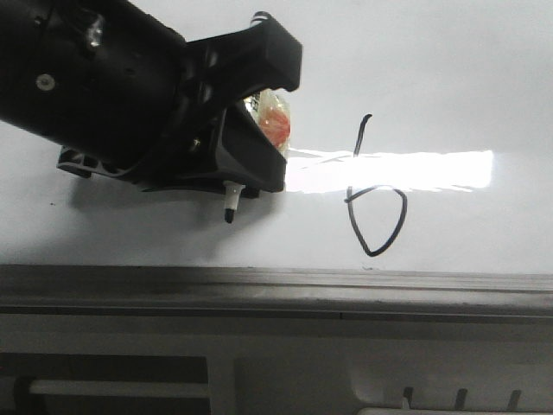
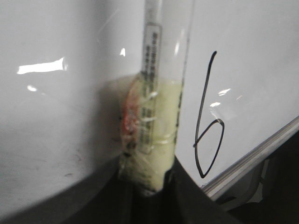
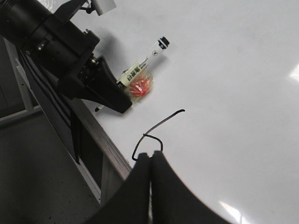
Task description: Write number 6 on whiteboard
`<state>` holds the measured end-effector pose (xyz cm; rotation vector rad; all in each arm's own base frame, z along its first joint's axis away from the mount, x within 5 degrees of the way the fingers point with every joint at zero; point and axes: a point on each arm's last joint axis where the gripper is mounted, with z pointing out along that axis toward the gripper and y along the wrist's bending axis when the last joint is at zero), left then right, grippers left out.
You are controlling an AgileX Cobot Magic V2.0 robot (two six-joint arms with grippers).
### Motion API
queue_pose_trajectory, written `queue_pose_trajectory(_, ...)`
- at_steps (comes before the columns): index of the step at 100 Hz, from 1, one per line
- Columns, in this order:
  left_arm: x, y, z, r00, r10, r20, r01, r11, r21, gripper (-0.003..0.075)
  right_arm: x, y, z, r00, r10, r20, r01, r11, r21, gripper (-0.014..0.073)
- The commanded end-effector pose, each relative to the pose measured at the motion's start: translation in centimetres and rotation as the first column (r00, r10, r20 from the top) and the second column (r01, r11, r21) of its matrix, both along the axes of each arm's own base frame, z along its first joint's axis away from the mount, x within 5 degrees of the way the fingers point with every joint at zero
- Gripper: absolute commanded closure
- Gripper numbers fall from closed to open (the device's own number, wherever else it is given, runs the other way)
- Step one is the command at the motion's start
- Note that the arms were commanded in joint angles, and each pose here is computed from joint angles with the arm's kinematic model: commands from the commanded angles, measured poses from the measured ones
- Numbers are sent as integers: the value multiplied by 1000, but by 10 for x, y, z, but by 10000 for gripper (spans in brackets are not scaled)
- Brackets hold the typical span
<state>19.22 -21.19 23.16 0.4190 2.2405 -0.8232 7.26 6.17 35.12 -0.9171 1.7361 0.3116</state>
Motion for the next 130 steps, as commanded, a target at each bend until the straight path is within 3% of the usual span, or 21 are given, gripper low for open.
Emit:
queue_pose_trajectory(1, 21, 21, -17, 971, 234, 41, -238, 955, 175, 737, 2, 0, 15, 997, -28, 76, 22, 997, 77, 661)
queue_pose_trajectory(11, 21, 21, -17, 971, 234, 41, -238, 955, 175, 700, 3, 0, 16, 996, -31, 85, 24, 996, 84, 661)
queue_pose_trajectory(36, 22, 23, -17, 967, 251, 50, -256, 948, 188, 430, 3, 0, 17, 995, -35, 90, 26, 995, 92, 661)
queue_pose_trajectory(60, 22, 23, -17, 966, 252, 50, -257, 948, 188, 370, 3, 0, 18, 996, -31, 82, 22, 994, 107, 661)
queue_pose_trajectory(79, 22, 22, -17, 968, 245, 47, -250, 951, 182, 148, 3, 1, 18, 996, -31, 81, 22, 994, 109, 661)
queue_pose_trajectory(103, 15, 21, 1, 978, 199, 58, -204, 974, 97, 133, 3, 1, 19, 995, -34, 90, 24, 993, 119, 661)
queue_pose_trajectory(130, -5, 28, 46, 983, 131, 127, -122, 989, -80, 134, 2, 1, 18, 997, -25, 70, 16, 991, 134, 661)
